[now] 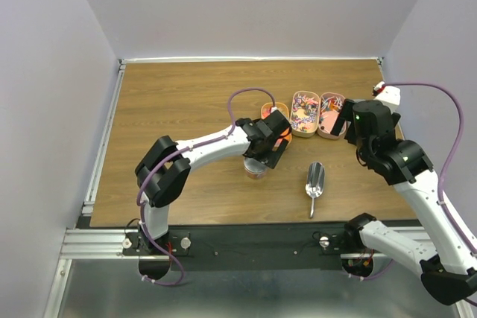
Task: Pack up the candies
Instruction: Move the packing bottle to the center of the board.
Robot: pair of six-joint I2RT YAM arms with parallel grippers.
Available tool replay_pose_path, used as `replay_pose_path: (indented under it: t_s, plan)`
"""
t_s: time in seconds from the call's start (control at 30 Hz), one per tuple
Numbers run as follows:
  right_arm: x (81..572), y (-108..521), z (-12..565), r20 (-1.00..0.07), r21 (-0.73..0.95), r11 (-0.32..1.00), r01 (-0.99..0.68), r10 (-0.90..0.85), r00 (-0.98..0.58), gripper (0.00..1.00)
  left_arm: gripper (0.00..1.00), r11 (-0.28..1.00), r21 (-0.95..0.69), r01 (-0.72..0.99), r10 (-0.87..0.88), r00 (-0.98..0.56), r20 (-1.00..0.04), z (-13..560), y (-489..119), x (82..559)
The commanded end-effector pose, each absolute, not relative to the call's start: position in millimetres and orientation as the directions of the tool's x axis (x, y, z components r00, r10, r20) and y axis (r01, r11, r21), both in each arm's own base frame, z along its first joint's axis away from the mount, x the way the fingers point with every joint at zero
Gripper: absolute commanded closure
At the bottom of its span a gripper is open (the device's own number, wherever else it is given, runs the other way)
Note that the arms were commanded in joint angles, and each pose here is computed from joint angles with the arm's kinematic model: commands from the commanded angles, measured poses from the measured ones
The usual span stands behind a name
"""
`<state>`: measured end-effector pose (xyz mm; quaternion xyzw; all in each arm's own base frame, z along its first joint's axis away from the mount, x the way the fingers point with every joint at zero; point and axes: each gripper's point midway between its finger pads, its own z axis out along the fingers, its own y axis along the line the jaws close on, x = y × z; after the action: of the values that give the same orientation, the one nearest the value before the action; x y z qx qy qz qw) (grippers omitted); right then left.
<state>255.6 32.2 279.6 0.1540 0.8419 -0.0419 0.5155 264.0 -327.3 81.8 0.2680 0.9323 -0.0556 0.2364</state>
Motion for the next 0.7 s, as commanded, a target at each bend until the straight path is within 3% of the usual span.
replay_pose_path:
  t_s: [0.0, 0.47, 0.67]
  plan:
    - [254.7, 29.3, 270.4, -0.869, 0.061, 0.946, 0.319, 0.207, -0.449, 0.00, 0.01, 0.838, 0.038, 0.544, 0.498, -0.735, -0.461, 77.0, -328.4, 263.8]
    - [255.2, 32.7, 259.6, -0.855, 0.059, 0.947, 0.317, 0.212, -0.473, 0.00, 0.01, 0.829, 0.009, 0.558, 0.515, -0.758, -0.400, 55.0, -322.7, 244.6]
    - [255.0, 33.4, 259.8, -0.855, 0.071, 0.945, 0.319, 0.223, -0.468, 0.00, 0.02, 0.876, 0.068, 0.478, 0.458, -0.779, -0.429, 59.2, -296.4, 269.4]
